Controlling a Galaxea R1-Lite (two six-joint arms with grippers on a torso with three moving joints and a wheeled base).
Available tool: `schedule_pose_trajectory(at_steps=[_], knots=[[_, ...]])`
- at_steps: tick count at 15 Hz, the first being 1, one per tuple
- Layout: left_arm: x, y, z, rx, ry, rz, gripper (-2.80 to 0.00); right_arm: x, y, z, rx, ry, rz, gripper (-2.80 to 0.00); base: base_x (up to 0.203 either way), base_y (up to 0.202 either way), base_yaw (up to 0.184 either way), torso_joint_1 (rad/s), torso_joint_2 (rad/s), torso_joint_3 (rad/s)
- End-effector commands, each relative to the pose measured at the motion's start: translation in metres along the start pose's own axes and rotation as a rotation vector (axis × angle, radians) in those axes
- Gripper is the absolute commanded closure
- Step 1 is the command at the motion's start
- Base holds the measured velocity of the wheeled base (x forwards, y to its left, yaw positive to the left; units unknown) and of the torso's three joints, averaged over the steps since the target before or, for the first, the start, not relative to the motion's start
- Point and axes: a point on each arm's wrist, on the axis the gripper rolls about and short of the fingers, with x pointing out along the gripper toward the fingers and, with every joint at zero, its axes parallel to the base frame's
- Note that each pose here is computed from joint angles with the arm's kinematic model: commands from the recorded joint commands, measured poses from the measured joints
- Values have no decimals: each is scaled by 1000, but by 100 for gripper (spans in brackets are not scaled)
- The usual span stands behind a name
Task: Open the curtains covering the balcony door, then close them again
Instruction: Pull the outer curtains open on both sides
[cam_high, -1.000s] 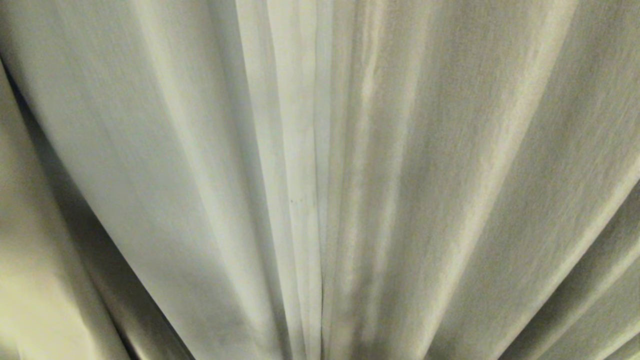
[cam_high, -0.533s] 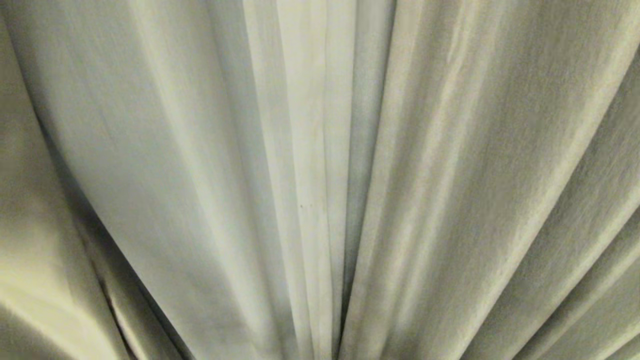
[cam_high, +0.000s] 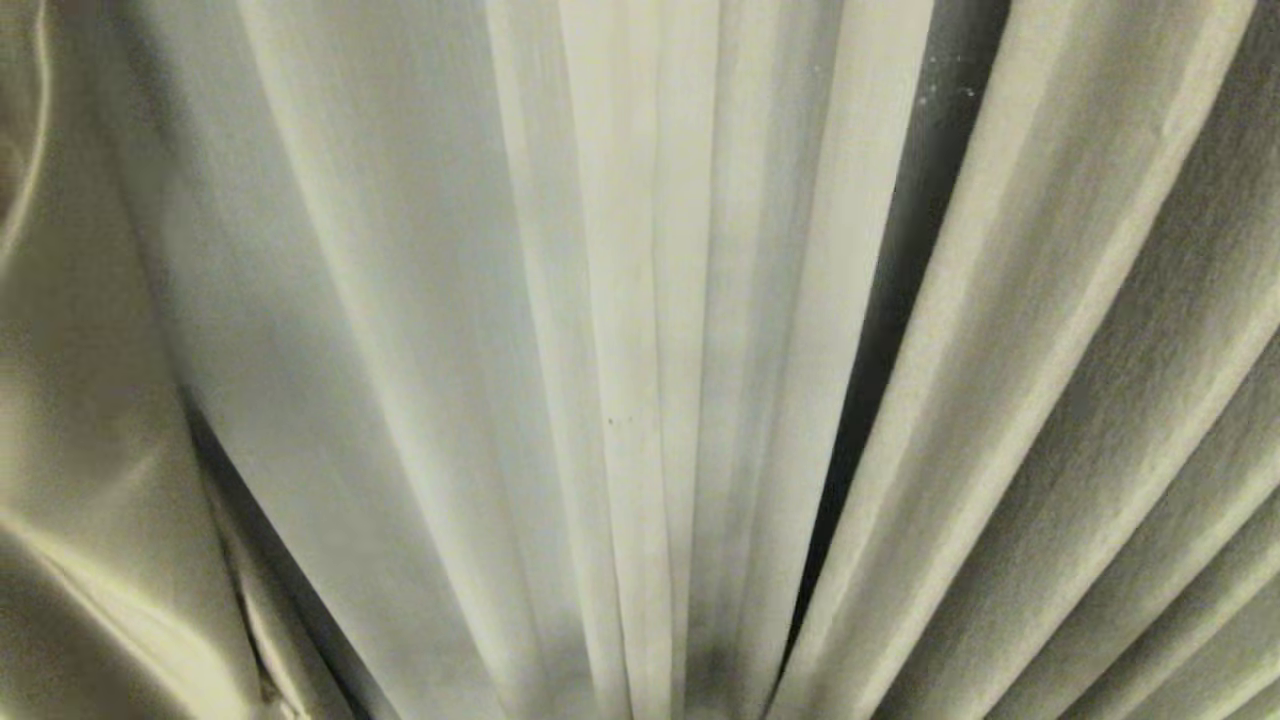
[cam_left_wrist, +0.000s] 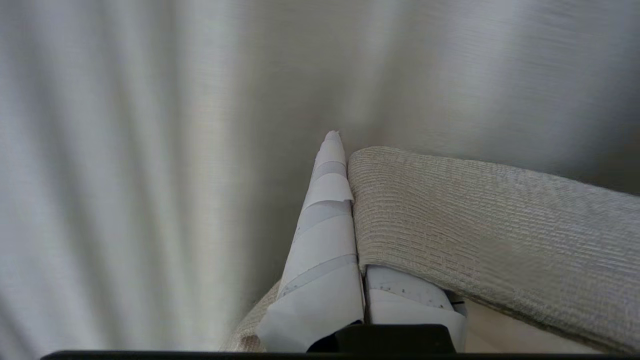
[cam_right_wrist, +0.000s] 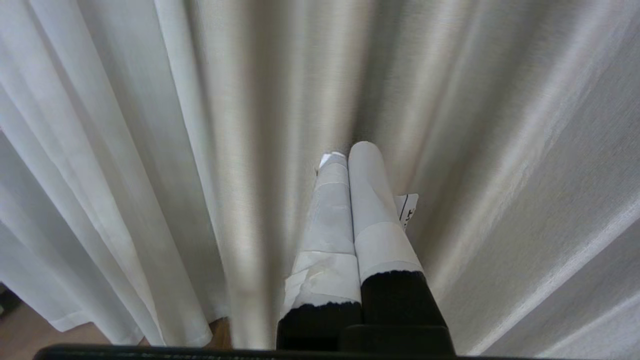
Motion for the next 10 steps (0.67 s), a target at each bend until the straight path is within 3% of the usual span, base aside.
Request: schedule_pose_trajectory(at_steps=[1, 10], knots=[[-12, -37, 6, -3, -5, -73, 0, 0, 0, 0, -1, 3, 1, 0, 0, 0, 0, 0, 0, 0], [-54, -130, -21, -72, 77, -315, 0, 0, 0, 0, -1, 1, 1, 0, 0, 0, 0, 0, 0, 0]])
